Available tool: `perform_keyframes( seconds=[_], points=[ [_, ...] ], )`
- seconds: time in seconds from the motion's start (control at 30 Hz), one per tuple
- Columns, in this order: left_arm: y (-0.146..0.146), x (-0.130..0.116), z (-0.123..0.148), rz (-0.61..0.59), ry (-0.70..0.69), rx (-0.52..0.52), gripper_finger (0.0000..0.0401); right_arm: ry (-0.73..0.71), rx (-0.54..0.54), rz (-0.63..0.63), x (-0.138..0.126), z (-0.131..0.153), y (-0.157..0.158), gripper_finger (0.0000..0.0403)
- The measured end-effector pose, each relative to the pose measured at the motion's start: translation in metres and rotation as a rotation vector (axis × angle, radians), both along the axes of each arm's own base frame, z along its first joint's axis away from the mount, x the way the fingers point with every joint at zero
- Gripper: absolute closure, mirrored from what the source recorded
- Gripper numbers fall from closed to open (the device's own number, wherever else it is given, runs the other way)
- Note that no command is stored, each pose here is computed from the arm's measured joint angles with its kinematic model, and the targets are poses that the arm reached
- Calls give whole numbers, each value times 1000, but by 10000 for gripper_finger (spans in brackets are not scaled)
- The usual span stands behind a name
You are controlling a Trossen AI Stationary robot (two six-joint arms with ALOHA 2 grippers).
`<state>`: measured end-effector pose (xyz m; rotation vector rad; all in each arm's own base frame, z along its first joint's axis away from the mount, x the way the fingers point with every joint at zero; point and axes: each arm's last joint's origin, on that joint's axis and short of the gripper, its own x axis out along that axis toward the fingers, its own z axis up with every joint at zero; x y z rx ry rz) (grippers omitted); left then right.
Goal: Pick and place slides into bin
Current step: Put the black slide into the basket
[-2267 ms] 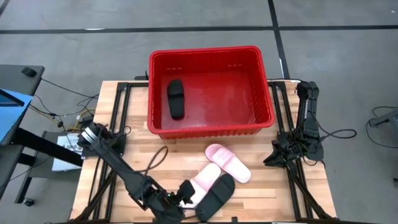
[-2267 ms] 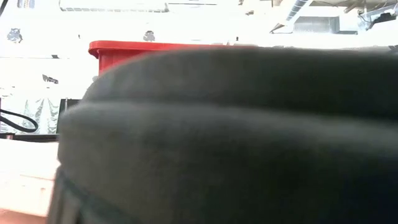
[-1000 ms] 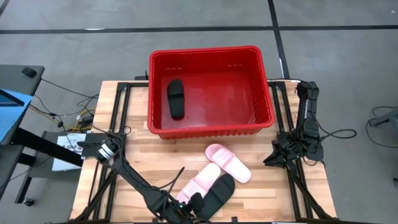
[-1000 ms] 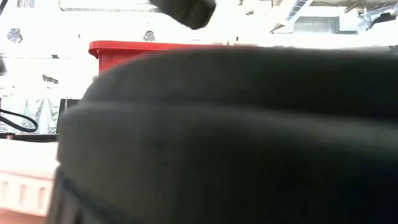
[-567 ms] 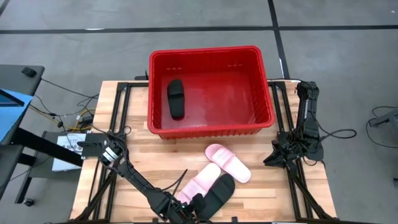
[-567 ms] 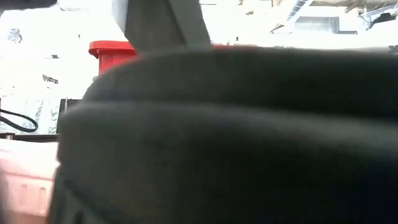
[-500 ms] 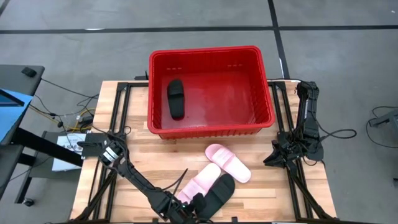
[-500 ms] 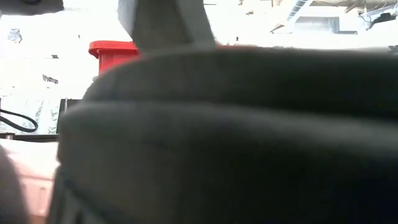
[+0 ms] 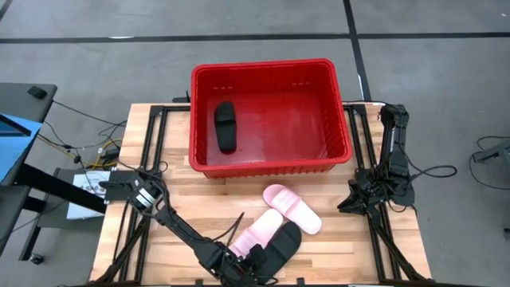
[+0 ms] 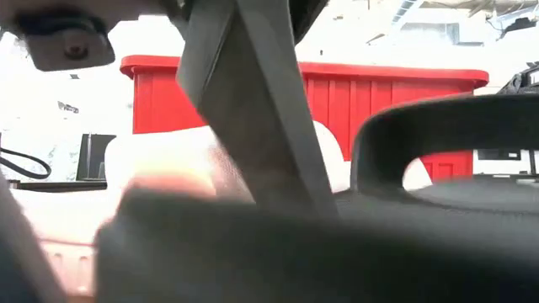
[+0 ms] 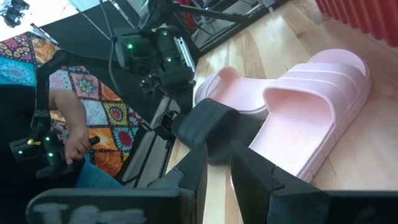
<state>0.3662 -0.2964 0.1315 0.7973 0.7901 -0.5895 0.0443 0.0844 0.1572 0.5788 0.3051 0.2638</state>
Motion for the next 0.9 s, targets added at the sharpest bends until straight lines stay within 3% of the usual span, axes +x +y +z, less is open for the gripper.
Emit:
perform_keyframes(
  seconds=[0.1, 0.2, 0.27, 0.53, 0.9],
  points=[
    [-3, -2, -8, -11, 19, 16, 270, 0, 0, 0, 0, 0, 0, 343],
    [-6, -6, -16, 4, 32, 49, 352, 0, 1, 0, 0, 0, 0, 343],
    [-7, -8, -17, 38, 40, 38, 379, 0, 1, 0, 0, 0, 0, 343],
    [-10, -7, -11, 58, 53, 41, 380, 0, 1, 0, 0, 0, 0, 343],
    [-18, -7, 21, -15, 103, 195, 385, 0, 0, 0, 0, 0, 0, 343]
  ],
)
